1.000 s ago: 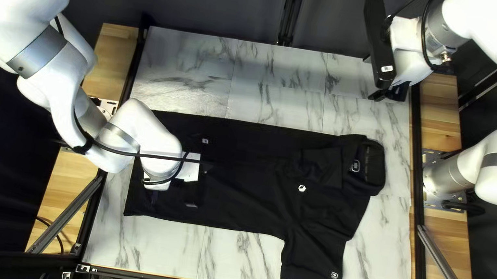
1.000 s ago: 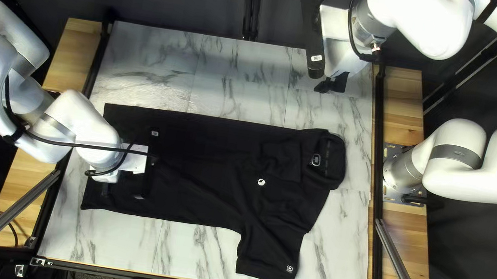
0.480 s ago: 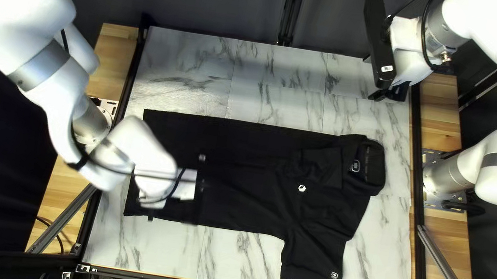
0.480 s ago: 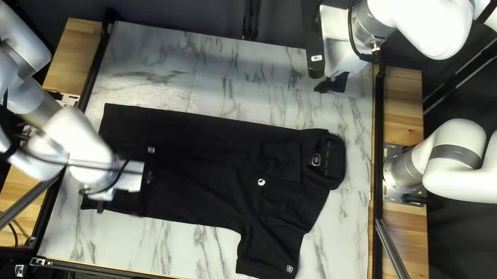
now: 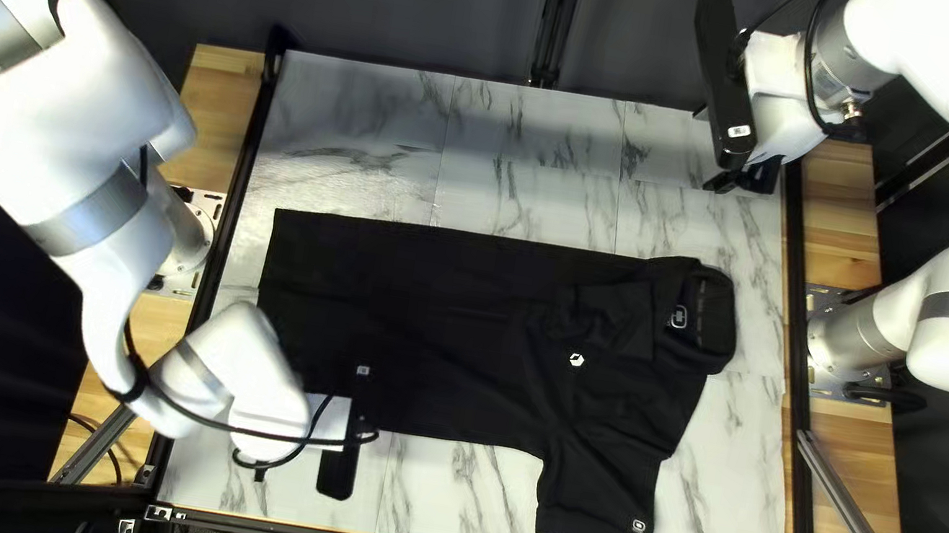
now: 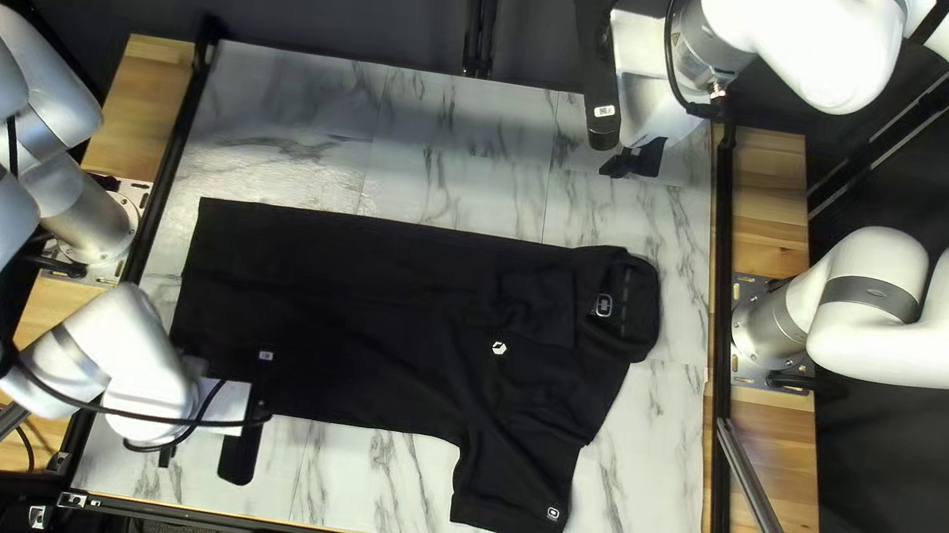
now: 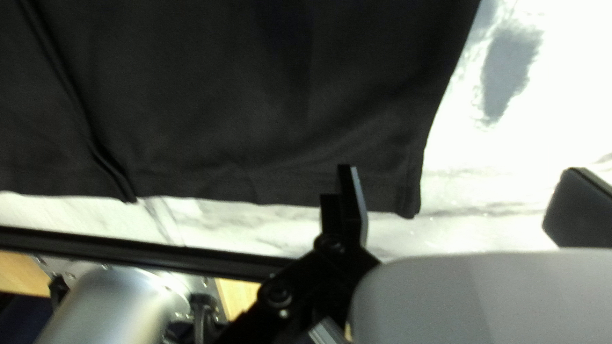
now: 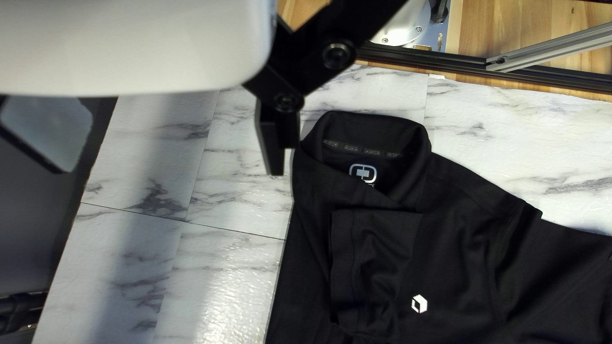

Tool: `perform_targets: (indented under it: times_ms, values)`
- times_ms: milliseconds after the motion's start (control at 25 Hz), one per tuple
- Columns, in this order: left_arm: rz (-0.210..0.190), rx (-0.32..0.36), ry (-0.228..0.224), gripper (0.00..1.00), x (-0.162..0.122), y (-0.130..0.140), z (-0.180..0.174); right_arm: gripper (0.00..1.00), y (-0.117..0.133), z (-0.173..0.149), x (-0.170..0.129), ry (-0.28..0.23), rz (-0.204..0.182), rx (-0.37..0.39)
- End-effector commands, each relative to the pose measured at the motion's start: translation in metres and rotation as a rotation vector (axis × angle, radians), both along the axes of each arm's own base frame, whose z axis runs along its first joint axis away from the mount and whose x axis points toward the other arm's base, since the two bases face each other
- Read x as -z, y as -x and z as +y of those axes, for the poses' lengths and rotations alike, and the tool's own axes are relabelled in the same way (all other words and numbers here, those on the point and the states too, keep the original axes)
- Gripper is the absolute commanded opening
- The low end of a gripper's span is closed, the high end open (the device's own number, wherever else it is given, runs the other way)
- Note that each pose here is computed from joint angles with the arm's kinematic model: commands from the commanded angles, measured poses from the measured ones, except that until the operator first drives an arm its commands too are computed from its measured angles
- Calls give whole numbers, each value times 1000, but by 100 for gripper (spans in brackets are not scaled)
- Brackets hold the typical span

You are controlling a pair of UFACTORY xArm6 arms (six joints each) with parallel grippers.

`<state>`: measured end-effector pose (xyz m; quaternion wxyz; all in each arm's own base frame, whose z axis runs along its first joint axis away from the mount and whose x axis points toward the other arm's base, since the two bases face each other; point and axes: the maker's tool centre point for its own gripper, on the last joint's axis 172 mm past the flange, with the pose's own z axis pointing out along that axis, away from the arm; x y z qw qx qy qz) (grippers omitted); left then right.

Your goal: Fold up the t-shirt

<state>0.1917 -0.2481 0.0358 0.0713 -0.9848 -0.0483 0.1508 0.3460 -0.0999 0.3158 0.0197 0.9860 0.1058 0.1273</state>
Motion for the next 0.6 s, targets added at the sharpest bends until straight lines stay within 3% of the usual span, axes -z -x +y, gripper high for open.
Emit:
perform_targets:
  times_ms: [40, 80, 360, 400, 520, 600]
  values:
    - [9, -11, -10, 71, 4, 8, 2, 100, 0, 0, 0, 0, 0, 0]
    - [10, -12, -10, 64, 4, 9, 3, 100, 0, 0, 0, 0, 0, 0]
    - [16, -27, -6, 53, 11, 14, 12, 100, 0, 0, 0, 0, 0, 0]
    - [16, -29, -5, 48, 11, 14, 13, 100, 0, 0, 0, 0, 0, 0]
    - [22, -38, 1, 10, 13, 15, 18, 100, 0, 0, 0, 0, 0, 0]
    - [23, -42, 4, 6, 15, 16, 20, 100, 0, 0, 0, 0, 0, 0]
